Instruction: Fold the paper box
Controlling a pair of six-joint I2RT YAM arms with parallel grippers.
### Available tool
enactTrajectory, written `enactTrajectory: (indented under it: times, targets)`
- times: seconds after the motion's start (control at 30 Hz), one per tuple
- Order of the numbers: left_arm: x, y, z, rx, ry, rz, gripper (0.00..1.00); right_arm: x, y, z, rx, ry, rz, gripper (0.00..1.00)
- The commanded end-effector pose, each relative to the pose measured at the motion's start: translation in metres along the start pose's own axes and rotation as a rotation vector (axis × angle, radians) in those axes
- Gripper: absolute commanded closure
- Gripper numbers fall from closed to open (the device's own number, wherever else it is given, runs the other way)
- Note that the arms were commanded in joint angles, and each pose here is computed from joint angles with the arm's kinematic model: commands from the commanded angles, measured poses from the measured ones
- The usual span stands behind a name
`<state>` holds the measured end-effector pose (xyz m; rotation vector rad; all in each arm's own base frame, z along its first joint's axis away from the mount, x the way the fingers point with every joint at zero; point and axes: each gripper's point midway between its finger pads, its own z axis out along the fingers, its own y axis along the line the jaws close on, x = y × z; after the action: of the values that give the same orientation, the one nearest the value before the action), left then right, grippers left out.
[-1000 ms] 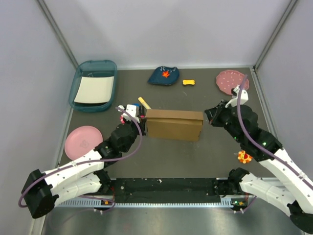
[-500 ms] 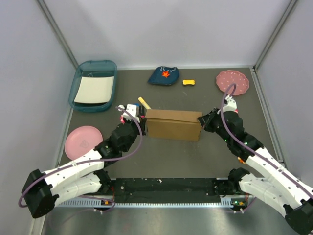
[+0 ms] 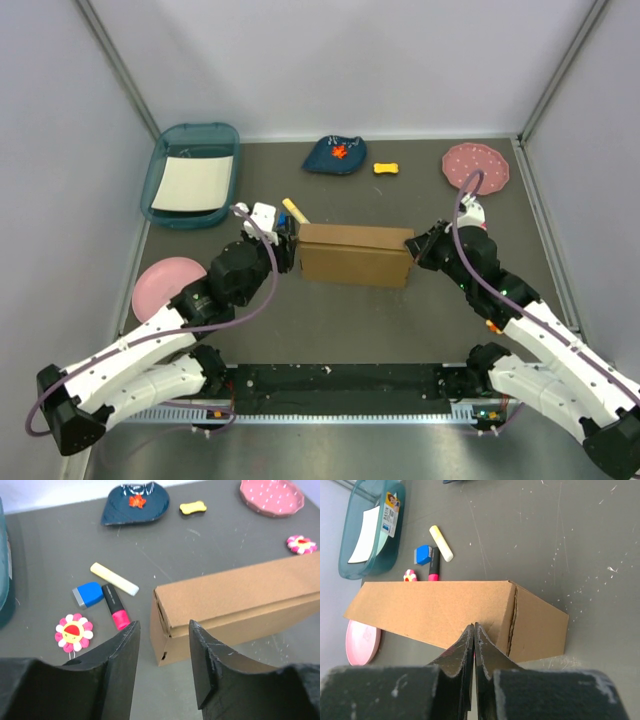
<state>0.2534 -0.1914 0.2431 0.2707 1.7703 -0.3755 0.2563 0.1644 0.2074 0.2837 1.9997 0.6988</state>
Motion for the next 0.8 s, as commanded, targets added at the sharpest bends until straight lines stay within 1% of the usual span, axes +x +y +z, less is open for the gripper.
enactTrajectory:
  times: [0.0, 0.03, 0.07, 0.13, 0.17, 0.23, 0.27, 0.3, 0.4, 0.43, 0.47, 0.57, 0.63, 0.77]
  targets:
    - [-0.042, 0.002, -0.009, -0.012, -0.094, -0.023, 0.47, 0.019, -0.028, -0.006, 0.115, 0.081, -0.055, 1.0]
    - [-0.045, 0.002, -0.008, -0.012, -0.105, -0.031, 0.42, 0.018, -0.028, -0.006, 0.115, 0.08, -0.055, 1.0]
    - [-0.047, 0.003, -0.006, -0.018, -0.113, -0.04, 0.41, 0.018, -0.028, -0.006, 0.114, 0.08, -0.056, 1.0]
    - [-0.05, 0.002, 0.001, -0.017, -0.121, -0.058, 0.4, 0.018, -0.028, -0.007, 0.111, 0.078, -0.059, 1.0]
    - [-0.051, 0.003, 0.004, -0.017, -0.125, -0.075, 0.41, 0.018, -0.028, -0.007, 0.112, 0.08, -0.06, 1.0]
    - [-0.046, 0.0, 0.013, -0.001, -0.108, -0.088, 0.45, 0.018, -0.028, -0.008, 0.11, 0.08, -0.061, 1.0]
    - [-0.049, 0.001, 0.018, -0.002, -0.122, -0.103, 0.48, 0.019, -0.028, -0.008, 0.112, 0.082, -0.062, 1.0]
    - [-0.049, 0.002, 0.02, -0.003, -0.123, -0.11, 0.54, 0.019, -0.028, -0.008, 0.11, 0.084, -0.063, 1.0]
    - [-0.048, 0.005, 0.029, 0.003, -0.144, -0.145, 0.64, 0.021, -0.03, -0.007, 0.115, 0.088, -0.064, 1.0]
    - [-0.054, 0.002, 0.029, 0.025, -0.177, -0.165, 0.66, 0.022, -0.031, -0.007, 0.116, 0.091, -0.063, 1.0]
    - [-0.048, 0.003, 0.031, 0.03, -0.176, -0.189, 0.67, 0.023, -0.031, -0.007, 0.116, 0.093, -0.061, 1.0]
    - [-0.048, -0.002, 0.029, 0.079, -0.206, -0.233, 0.75, 0.025, -0.032, -0.007, 0.116, 0.099, -0.062, 1.0]
    - [-0.056, -0.005, 0.024, 0.106, -0.245, -0.246, 0.81, 0.025, -0.033, -0.007, 0.118, 0.1, -0.064, 1.0]
    - [-0.073, -0.012, 0.019, 0.186, -0.282, -0.269, 0.89, 0.025, -0.031, -0.007, 0.113, 0.099, -0.067, 1.0]
